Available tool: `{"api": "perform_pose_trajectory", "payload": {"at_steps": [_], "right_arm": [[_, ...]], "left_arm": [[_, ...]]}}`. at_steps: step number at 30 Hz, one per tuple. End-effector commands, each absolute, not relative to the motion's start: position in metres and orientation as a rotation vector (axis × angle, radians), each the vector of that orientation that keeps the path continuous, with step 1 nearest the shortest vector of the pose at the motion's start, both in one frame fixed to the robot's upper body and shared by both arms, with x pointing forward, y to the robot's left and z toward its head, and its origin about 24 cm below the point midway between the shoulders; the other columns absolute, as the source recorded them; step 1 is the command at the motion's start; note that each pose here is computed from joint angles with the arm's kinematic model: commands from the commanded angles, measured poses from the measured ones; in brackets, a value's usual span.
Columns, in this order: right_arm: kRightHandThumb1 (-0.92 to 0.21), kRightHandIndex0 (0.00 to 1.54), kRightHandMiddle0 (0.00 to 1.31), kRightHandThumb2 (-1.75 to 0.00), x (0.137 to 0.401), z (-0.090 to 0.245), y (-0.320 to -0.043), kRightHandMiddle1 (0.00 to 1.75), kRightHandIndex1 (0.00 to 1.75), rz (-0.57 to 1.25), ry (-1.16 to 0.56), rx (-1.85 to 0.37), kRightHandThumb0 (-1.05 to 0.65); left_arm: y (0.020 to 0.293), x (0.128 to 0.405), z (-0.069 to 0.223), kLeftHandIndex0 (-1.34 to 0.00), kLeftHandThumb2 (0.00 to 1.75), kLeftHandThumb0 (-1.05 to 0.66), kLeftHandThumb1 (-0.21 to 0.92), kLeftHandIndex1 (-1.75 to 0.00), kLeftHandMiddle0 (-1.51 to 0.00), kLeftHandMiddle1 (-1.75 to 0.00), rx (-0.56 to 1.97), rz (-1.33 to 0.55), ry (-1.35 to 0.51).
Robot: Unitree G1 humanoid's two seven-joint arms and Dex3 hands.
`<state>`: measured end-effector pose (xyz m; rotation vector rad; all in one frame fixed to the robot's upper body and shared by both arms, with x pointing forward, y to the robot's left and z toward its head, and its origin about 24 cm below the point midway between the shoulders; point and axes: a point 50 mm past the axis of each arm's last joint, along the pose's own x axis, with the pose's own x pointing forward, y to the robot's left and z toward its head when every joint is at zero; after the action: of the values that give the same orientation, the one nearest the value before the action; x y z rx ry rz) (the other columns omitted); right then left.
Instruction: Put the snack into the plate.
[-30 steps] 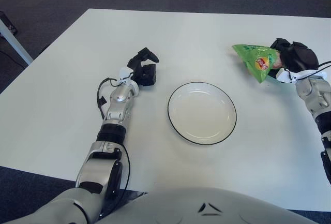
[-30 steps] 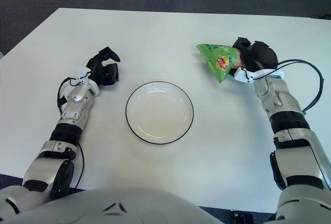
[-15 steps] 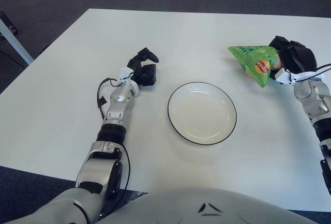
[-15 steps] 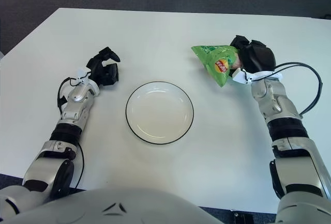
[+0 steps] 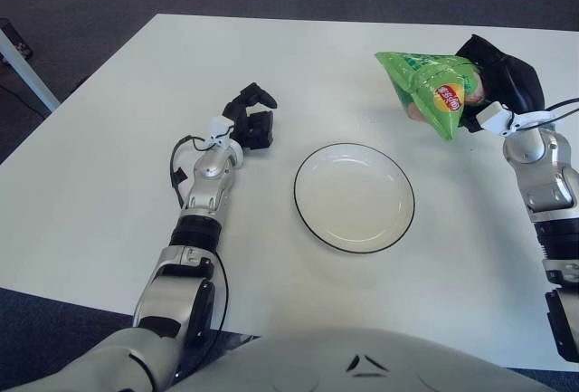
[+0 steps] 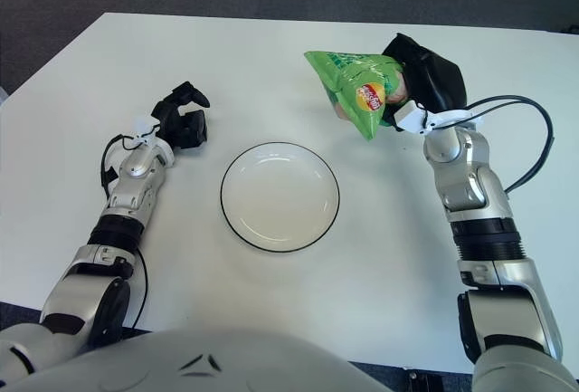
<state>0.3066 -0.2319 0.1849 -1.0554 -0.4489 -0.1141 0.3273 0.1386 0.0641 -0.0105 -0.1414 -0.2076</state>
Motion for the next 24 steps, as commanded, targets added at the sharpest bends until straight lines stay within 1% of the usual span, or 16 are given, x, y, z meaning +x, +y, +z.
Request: {"api": "perform_pose_trajectory", "payload": {"at_steps": [1,9,15,21,24], "right_arm": [[-0.02,0.82,0.62,-1.67,0.303,0.193,-0.225,1.75,1.75,-0.103,-0.494,-1.039,0.00],[0.01,0.85,0.63,-1.69,0.293,0.209,-0.201,1.75,1.74,-0.027,-0.650,-1.120,0.00],[0.03,0.87,0.64,-1.71,0.289,0.211,-0.191,1.75,1.74,0.036,-0.703,-1.118,0.00],[0.02,0.89,0.63,-1.69,0.279,0.211,-0.169,1.75,1.70,0.172,-0.728,-1.065,0.00],[0.02,0.89,0.63,-1.68,0.276,0.212,-0.164,1.75,1.68,0.220,-0.722,-1.039,0.00]], "left_arm": [[0.139,0.313,0.034,-0.53,1.18,-0.44,0.42,-1.75,-1.09,-1.75,-0.028,-0.189,-0.032],[0.137,0.313,0.035,-0.53,1.18,-0.44,0.42,-1.75,-1.09,-1.75,-0.030,-0.184,-0.034],[0.137,0.313,0.035,-0.52,1.18,-0.44,0.43,-1.75,-1.09,-1.75,-0.034,-0.185,-0.035],[0.136,0.313,0.035,-0.52,1.18,-0.44,0.43,-1.75,-1.09,-1.75,-0.039,-0.199,-0.037],[0.135,0.313,0.035,-0.52,1.18,-0.44,0.43,-1.75,-1.09,-1.75,-0.038,-0.202,-0.038]]}}
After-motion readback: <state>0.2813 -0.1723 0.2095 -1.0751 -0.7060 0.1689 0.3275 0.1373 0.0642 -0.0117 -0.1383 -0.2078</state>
